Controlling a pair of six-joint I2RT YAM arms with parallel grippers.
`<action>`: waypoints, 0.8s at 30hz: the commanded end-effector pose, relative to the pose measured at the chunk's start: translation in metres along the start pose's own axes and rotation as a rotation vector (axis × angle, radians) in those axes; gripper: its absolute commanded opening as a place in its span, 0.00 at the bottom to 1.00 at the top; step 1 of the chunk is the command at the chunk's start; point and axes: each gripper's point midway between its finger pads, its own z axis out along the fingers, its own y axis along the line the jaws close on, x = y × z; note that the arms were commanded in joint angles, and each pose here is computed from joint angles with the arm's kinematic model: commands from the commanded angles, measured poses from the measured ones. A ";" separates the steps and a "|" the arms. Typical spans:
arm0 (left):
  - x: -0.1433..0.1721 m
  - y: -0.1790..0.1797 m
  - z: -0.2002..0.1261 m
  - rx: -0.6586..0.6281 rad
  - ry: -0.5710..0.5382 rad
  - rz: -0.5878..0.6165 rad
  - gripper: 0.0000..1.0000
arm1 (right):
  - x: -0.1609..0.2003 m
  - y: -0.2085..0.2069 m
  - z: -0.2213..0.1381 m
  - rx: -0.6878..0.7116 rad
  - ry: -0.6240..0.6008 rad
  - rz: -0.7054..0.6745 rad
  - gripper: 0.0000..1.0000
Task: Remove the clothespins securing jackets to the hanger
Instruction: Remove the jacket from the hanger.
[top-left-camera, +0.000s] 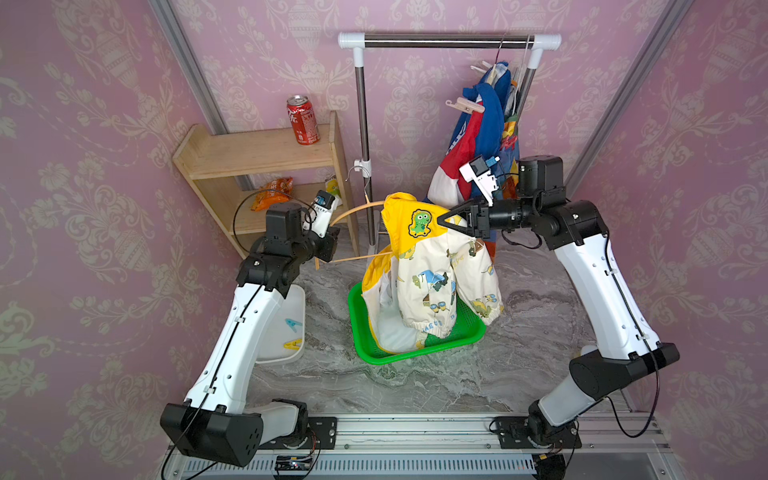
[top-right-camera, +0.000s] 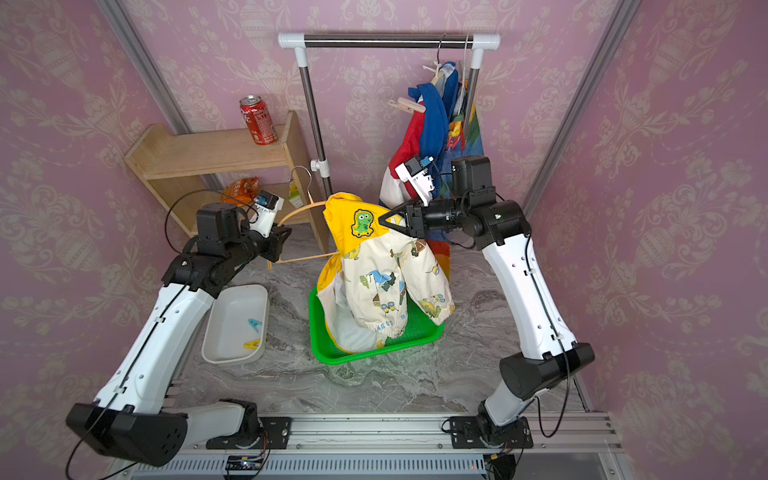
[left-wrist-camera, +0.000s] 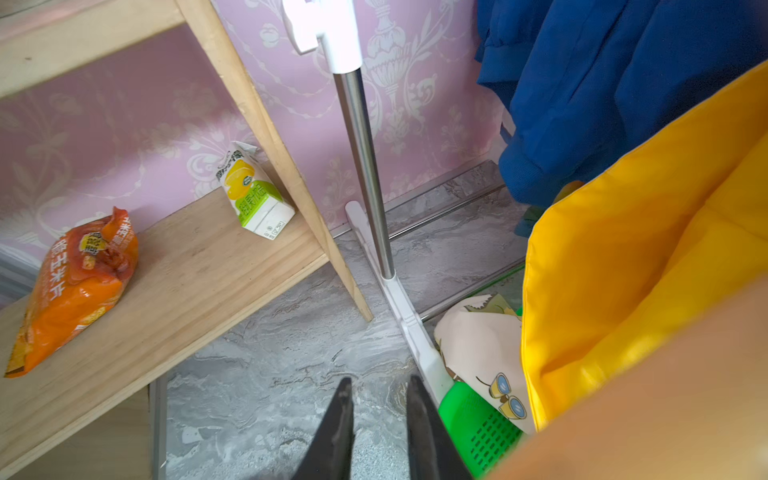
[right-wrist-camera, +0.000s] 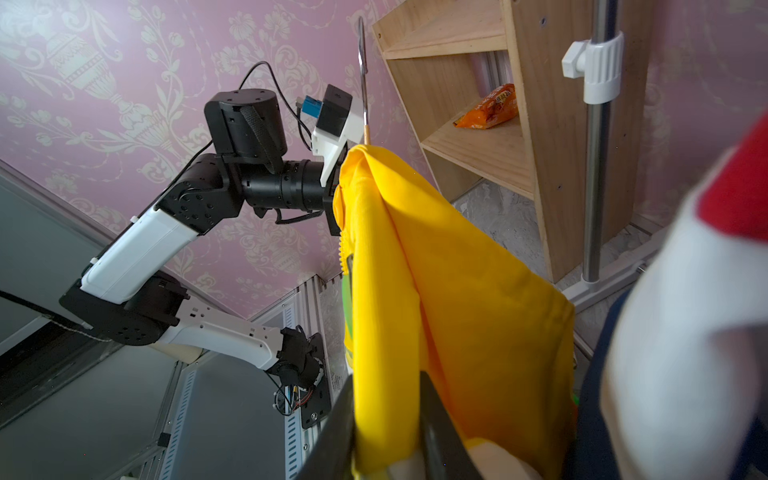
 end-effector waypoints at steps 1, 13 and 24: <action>-0.016 0.025 -0.012 -0.113 -0.044 -0.090 0.00 | 0.014 -0.025 0.004 0.086 0.039 0.046 0.29; 0.036 0.048 -0.027 -0.268 0.136 0.025 0.00 | 0.027 -0.033 0.000 0.127 0.082 0.051 0.26; 0.040 0.058 -0.041 -0.311 0.144 0.020 0.00 | 0.032 -0.038 -0.005 0.126 0.077 0.076 0.24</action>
